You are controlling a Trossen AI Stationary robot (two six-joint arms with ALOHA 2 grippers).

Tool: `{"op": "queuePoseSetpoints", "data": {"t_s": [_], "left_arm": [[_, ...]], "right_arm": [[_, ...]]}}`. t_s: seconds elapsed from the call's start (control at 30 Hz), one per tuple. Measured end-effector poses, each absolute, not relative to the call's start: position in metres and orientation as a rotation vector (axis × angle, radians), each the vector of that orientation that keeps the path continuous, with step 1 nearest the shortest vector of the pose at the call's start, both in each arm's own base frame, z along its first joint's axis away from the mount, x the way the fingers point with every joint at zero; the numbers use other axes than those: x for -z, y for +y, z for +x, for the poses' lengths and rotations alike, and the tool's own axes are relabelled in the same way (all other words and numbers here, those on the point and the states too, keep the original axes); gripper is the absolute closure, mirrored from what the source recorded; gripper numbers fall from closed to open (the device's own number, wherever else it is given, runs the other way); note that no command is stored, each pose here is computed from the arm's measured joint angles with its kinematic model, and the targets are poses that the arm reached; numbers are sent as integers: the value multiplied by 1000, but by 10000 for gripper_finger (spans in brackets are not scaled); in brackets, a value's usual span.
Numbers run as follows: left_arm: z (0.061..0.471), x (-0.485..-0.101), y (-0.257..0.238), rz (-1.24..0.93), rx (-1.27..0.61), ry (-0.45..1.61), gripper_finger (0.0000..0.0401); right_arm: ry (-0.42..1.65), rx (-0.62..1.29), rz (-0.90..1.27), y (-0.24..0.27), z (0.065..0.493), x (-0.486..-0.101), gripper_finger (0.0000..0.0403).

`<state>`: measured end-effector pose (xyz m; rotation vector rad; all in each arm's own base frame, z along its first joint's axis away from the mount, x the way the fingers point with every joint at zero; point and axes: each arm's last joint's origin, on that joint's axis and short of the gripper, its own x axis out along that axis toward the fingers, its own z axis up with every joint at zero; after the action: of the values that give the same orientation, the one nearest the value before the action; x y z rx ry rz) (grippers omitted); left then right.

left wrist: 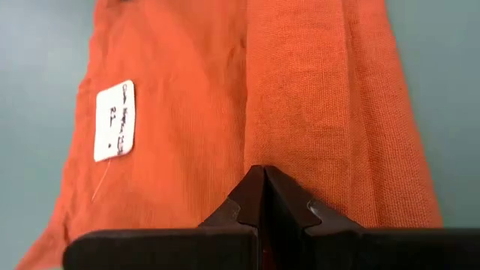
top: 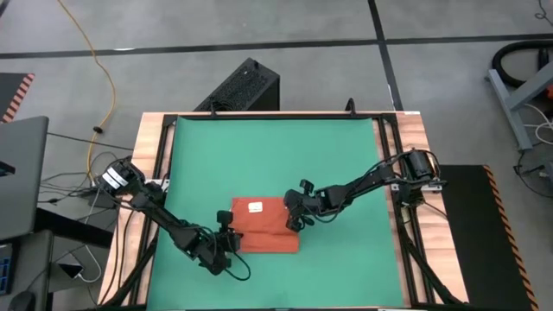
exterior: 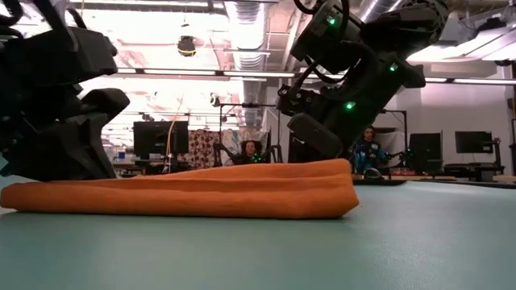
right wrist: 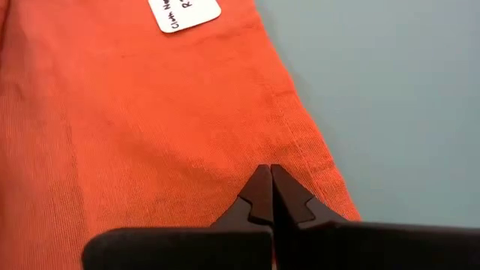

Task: Roll towel into tight, uniform cylinder
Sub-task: Roll the orange table napkin

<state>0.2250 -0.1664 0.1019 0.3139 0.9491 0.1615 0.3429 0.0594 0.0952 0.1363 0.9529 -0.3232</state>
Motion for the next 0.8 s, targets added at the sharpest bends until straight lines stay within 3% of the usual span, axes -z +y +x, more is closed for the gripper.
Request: {"op": "queuePoseSetpoints", "data": {"t_s": [0.4,0.8], "left_arm": [[232,-116,-180,435,-128,924,401],[240,-119,-175,463,-144,920,401]], "right_arm": [[884,327,115,61,346,-102,390],[590,290,-143,98,321,-197,362]]}}
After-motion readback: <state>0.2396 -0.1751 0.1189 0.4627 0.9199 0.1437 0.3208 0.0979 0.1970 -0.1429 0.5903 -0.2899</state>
